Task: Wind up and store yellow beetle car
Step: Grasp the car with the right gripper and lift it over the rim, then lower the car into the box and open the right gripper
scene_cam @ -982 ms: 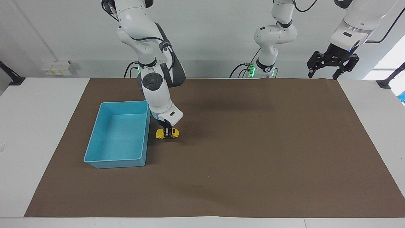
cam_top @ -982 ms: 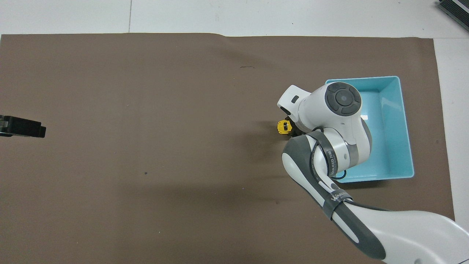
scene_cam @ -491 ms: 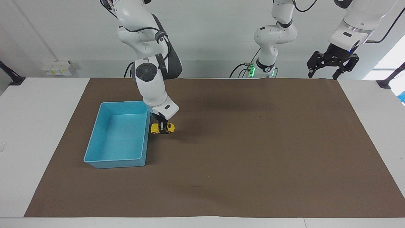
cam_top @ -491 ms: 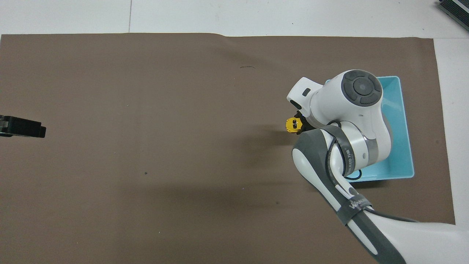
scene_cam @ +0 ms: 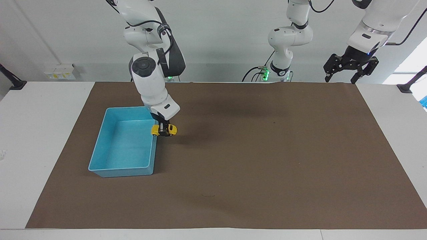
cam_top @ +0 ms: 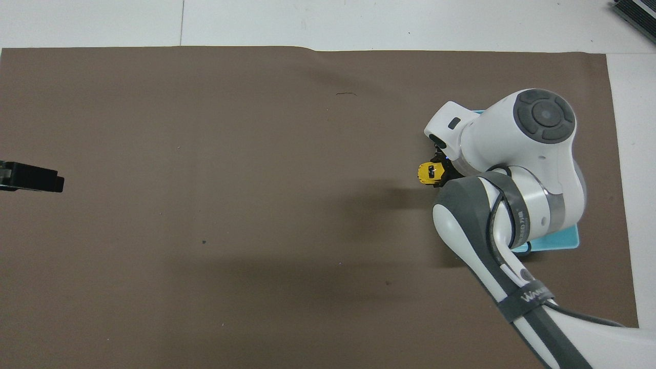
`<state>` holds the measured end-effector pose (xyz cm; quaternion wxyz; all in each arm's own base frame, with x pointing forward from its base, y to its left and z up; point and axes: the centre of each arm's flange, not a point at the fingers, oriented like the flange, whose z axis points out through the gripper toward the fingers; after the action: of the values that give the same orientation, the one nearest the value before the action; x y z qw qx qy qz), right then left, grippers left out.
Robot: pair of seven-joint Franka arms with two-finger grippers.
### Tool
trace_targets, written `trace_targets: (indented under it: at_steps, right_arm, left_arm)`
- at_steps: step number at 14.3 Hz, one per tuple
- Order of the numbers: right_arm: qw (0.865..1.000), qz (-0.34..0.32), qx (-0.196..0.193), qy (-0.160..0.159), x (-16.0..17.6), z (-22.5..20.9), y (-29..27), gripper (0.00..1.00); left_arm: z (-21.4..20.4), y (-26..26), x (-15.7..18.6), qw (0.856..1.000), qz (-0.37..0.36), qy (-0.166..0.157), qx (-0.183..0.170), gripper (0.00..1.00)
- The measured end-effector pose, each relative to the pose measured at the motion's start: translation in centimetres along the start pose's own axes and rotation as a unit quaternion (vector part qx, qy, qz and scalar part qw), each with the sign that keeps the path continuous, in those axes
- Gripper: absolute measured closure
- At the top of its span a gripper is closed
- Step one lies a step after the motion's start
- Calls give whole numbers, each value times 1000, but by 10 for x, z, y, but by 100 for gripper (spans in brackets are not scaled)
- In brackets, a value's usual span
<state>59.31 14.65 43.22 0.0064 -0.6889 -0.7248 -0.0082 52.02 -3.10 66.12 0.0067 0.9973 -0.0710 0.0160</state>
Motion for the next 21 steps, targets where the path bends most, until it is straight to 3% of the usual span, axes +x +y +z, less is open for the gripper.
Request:
trace_targets:
  at_steps: [8,13,21]
  right_arm:
    - [1000,-15,7,-1,-48,-5,7,51]
    - [1000,-20,20,-1,-99,-4,7,51]
    - [999,-9,36,-2,-134,9,-4,51]
  left_arm:
    - [0,0,0,1000,0,0,0,0]
    - [0,0,0,1000,0,0,0,0]
    - [0,0,0,1000,0,0,0,0]
